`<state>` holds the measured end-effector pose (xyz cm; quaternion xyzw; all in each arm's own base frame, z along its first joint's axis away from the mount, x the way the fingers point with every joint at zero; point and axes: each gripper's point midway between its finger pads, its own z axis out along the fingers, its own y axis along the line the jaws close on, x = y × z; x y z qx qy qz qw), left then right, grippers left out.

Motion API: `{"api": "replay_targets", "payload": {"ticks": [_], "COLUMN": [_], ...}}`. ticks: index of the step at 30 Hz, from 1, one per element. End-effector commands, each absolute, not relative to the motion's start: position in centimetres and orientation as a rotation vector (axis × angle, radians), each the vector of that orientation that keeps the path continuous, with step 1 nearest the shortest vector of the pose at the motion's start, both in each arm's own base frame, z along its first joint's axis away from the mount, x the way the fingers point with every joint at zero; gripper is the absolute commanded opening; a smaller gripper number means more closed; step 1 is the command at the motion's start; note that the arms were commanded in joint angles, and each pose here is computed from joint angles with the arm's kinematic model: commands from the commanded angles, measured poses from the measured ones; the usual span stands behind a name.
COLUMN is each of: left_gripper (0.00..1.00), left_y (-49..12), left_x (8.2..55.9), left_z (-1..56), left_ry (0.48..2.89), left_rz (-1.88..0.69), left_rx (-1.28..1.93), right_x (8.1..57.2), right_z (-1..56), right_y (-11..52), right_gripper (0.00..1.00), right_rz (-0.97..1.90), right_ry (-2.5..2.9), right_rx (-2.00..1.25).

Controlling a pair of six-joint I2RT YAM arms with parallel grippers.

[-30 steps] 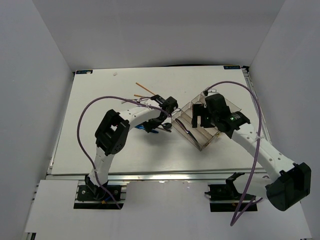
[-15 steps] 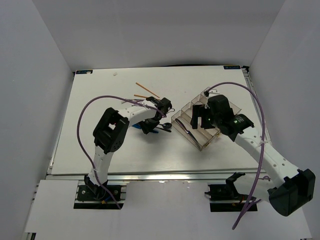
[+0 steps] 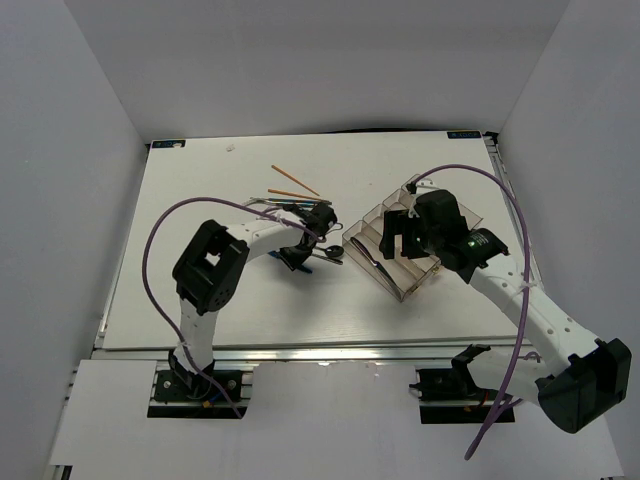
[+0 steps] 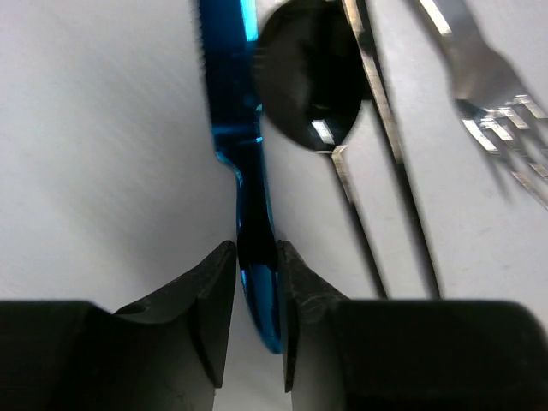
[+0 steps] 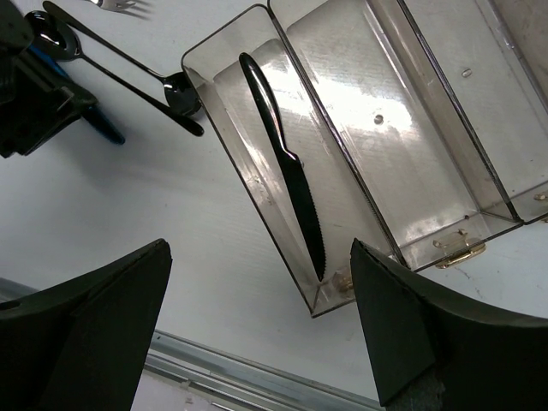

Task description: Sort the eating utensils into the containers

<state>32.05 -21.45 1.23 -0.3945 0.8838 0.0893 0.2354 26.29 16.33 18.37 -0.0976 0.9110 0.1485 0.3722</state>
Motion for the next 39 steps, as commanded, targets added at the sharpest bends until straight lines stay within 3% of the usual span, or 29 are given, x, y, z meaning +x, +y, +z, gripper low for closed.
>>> {"api": "replay_targets", "payload": {"ticks": [1,12,14,24,36,39], "left_gripper": [0.36,0.1,0.0,0.0,0.0,0.0], "left_y": [-19.6,-14.4,-13.9,-13.6,-14.6,-15.5], "left_x": [28.2,21.4,20.8,22.8,23.5,23.4], "left_z": [-1.2,-2.3,-2.3,3.0,8.7,9.2], "left_ry": [2.5,2.481,2.486,2.348,2.245,2.246], "left_rz": [0.312,0.276,0.243,0.04,-0.054,-0.108], "left_rx": [-1.144,-1.225,-1.204,-1.023,-0.891,-0.881], "right_x": [26.6,25.6,24.8,21.4,19.1,18.6], "right_z": [19.9,20.0,19.5,18.0,14.2,14.1], "right_y": [16.5,18.3,19.1,24.4,33.1,35.3], "right_gripper": [0.89,0.89,0.89,0.89,0.88,0.82], "right_rz": [0.409,0.534,0.611,0.979,1.123,1.144], "right_ry": [2.276,2.266,2.268,2.229,2.187,2.138], "right_rx": [-0.257,-0.344,-0.378,-0.544,-0.597,-0.62]}}
